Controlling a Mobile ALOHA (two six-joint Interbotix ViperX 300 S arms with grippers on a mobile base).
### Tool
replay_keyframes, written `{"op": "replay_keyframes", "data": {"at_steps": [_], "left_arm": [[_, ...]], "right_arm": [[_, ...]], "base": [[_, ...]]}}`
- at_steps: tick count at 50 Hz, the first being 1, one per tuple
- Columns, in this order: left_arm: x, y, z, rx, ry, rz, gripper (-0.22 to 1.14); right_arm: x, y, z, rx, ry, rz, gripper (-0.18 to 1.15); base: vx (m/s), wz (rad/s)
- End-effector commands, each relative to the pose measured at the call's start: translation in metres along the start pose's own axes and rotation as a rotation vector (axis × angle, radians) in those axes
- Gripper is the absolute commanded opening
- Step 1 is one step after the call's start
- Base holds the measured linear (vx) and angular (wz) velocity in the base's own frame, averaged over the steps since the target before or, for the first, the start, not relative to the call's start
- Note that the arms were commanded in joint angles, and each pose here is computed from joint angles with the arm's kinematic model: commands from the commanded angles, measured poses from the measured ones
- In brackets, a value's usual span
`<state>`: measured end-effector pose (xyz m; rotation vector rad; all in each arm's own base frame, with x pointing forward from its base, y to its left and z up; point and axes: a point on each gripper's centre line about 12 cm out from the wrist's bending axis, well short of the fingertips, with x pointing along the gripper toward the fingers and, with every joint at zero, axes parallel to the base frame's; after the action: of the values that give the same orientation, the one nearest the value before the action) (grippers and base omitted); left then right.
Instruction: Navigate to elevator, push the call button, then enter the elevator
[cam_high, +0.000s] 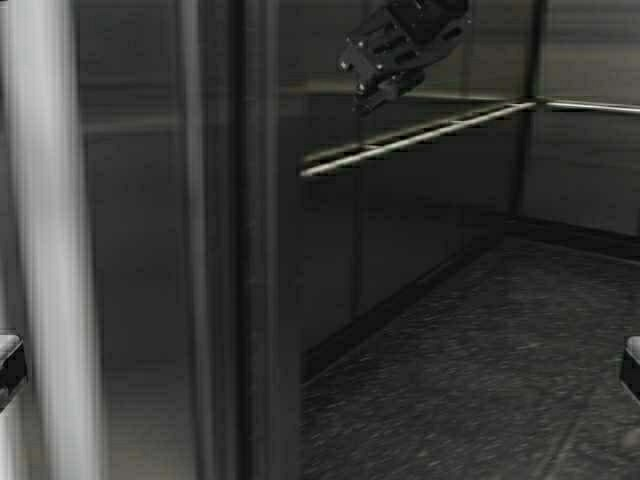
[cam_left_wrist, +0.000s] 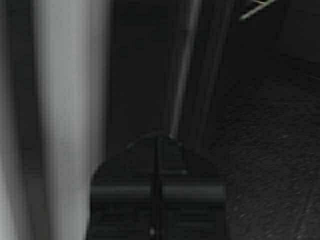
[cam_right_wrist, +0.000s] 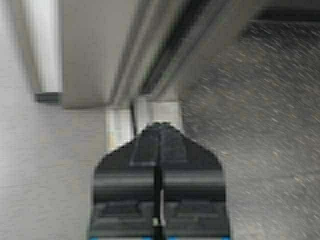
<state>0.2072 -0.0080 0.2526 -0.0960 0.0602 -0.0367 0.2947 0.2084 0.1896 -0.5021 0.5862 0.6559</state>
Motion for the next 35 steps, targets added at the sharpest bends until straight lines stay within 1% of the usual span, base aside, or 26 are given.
{"op": "replay_keyframes", "data": {"at_steps": [1, 9, 19, 28, 35], "left_arm": [[0.003, 0.000, 0.005, 0.001, -0.014, 0.000, 0.02], [0.003, 0.000, 0.005, 0.001, -0.012, 0.000, 0.02], [0.000, -0.001, 0.009, 0.001, -0.032, -0.002, 0.02], [-0.001, -0.001, 0.008, 0.002, -0.030, -0.004, 0.03], [0.001, -0.001, 0.011, 0.001, -0.037, -0.003, 0.02]], "right_arm": [[0.000, 0.002, 0.004, 0.002, -0.011, 0.004, 0.06], [0.002, 0.000, 0.010, 0.002, -0.021, 0.000, 0.06], [-0.001, -0.004, 0.024, 0.002, -0.054, -0.010, 0.06], [-0.010, -0.008, 0.035, 0.008, -0.093, -0.021, 0.06], [-0.019, -0.012, 0.039, 0.012, -0.109, -0.032, 0.06]], "base": [[0.57, -0.45], [0.55, -0.50], [0.50, -0.52], [0.51, -0.53], [0.48, -0.36]]}}
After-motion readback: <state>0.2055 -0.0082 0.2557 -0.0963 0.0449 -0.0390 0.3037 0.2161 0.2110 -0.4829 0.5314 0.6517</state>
